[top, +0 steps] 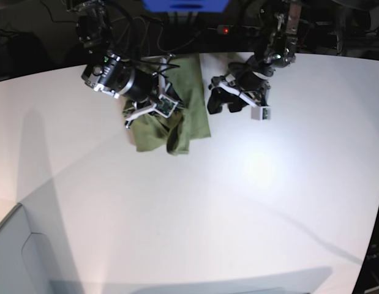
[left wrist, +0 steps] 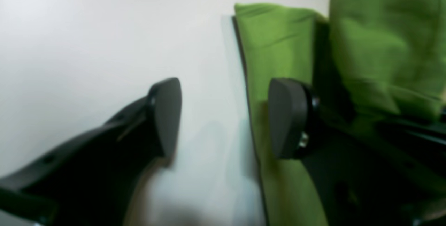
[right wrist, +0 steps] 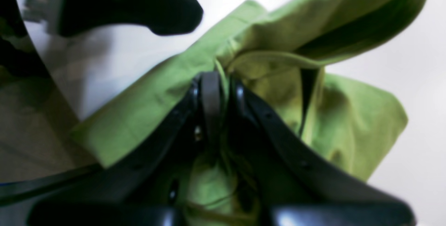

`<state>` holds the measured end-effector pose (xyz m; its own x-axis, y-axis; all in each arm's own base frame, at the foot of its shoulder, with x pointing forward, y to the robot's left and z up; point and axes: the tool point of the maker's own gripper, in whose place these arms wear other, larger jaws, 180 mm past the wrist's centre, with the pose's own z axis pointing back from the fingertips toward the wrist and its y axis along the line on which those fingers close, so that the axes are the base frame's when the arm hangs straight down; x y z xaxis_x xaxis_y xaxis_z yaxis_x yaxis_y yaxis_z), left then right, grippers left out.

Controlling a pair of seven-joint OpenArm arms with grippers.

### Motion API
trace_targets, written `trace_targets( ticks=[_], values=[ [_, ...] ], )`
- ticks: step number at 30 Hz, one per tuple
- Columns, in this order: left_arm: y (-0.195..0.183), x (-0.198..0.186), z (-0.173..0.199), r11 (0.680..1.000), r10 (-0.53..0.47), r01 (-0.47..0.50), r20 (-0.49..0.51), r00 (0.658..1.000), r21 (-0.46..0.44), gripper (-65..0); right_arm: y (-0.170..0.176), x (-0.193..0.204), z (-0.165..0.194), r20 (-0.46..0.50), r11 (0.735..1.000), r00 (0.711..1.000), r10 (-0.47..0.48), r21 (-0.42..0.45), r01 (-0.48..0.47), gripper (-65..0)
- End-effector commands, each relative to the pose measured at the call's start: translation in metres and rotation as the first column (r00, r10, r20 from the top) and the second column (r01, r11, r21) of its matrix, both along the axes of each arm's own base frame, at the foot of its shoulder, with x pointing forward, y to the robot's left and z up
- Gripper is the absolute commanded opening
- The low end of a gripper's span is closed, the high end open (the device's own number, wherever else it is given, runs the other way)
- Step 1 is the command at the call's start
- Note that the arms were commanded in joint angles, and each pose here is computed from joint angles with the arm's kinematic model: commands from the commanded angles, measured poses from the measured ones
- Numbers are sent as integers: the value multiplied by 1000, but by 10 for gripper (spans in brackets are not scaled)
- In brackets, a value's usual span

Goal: Fold the T-shirt properly
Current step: 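Lift and fold the held end over the shirt with the right gripper, then press and smooth the folded layer with the right gripper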

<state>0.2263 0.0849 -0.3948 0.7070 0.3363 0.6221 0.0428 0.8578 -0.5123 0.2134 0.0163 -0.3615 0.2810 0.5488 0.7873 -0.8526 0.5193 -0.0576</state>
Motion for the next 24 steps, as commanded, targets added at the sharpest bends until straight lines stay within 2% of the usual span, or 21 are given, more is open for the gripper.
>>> trace_targets(
  ticks=[1, 5, 11, 19, 24],
  values=[
    [11, 1, 12, 1000, 22, -22, 41, 999, 10, -270, 4, 4, 13, 37, 999, 999, 11, 40, -13, -650],
    [51, -12, 26, 992, 103, -108, 63, 993, 66, -270, -2, 4, 27, 85, 999, 996, 20, 24, -22, -650],
    [109, -29, 30, 961, 221, -228, 63, 973, 155, -270, -14, 10, 35, 134, 999, 990, 41, -23, -39, -650],
    [115, -32, 30, 956, 237, -243, 59, 970, 164, -270, -6, 6, 9, 44, 1000, 999, 27, 1, -27, -650],
    [113, -33, 29, 957, 237, -244, 57, 970, 159, -270, -6, 10, 3, 28, 1000, 999, 23, 0, -23, -650]
  ],
)
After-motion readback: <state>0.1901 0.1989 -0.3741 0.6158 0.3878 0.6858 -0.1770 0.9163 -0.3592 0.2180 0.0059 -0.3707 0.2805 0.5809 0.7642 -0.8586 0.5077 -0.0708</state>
